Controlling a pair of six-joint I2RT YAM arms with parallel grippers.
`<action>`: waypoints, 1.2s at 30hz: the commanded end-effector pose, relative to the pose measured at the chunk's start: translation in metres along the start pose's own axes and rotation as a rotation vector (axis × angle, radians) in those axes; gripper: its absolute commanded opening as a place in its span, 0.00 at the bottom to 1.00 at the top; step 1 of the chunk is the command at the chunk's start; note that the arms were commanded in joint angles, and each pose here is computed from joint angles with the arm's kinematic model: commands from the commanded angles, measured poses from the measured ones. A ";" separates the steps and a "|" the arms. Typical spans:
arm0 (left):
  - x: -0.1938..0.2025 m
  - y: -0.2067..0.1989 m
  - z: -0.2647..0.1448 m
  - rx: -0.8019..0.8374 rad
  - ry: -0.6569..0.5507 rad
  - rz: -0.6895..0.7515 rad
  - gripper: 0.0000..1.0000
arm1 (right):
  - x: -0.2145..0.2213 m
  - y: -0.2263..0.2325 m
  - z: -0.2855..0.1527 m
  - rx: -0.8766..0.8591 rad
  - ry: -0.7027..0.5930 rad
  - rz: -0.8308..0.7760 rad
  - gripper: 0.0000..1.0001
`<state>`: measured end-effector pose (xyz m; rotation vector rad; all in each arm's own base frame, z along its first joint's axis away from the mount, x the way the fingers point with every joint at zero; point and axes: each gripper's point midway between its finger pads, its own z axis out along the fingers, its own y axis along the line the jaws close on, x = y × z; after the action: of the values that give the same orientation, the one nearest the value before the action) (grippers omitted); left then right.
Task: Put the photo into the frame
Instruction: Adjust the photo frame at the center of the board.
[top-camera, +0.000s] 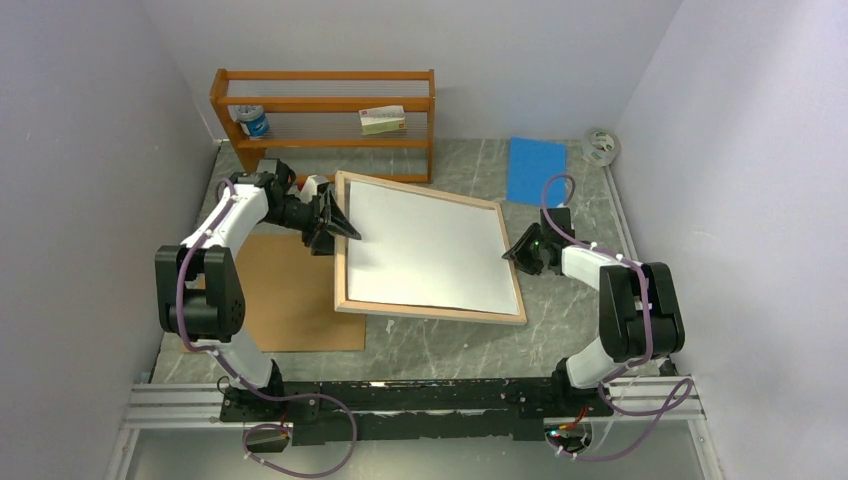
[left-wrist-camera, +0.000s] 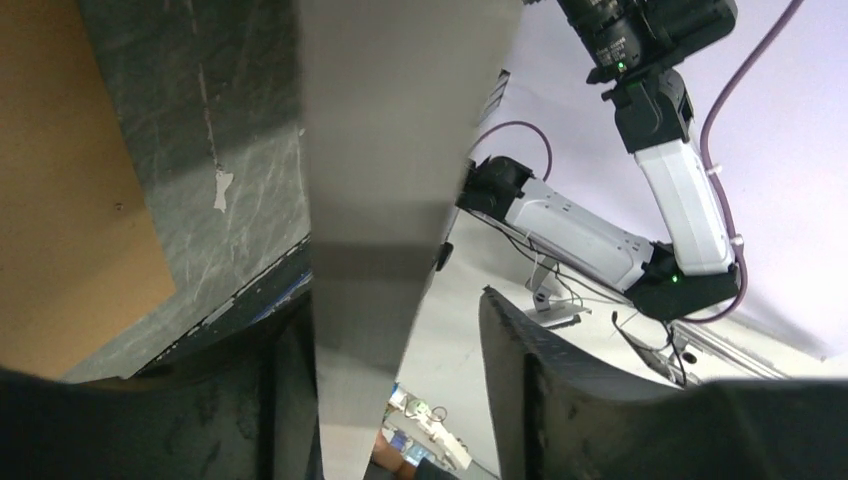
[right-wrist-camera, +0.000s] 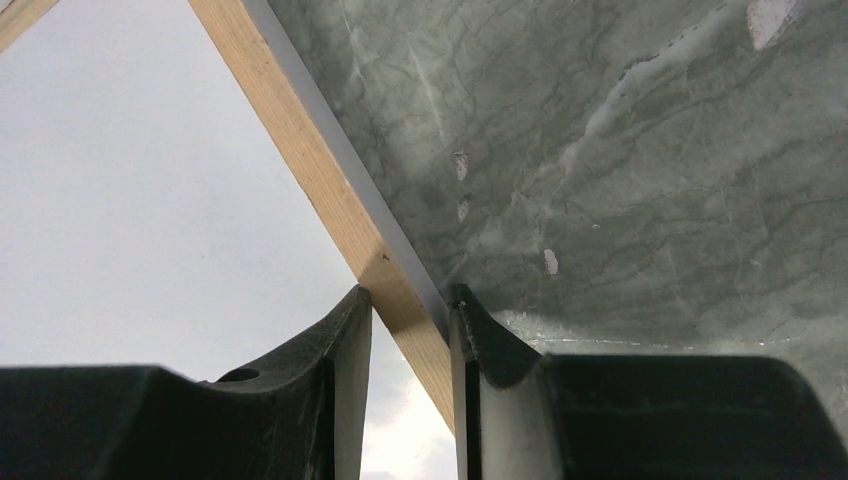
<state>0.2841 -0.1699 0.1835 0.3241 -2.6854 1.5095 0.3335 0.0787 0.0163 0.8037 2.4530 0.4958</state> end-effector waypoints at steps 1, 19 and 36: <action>0.021 -0.038 -0.015 0.130 0.042 0.052 0.54 | 0.043 -0.053 0.000 0.222 0.137 0.048 0.21; 0.024 -0.067 -0.019 0.317 0.051 0.053 0.28 | 0.052 -0.029 0.010 0.078 0.203 0.055 0.30; 0.031 -0.092 -0.005 0.391 0.089 0.098 0.42 | 0.054 -0.022 0.013 0.030 0.207 0.068 0.35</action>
<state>0.2833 -0.2078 0.2381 0.2594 -2.4378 1.9086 0.3454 0.0934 0.0191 0.7907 2.4261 0.6578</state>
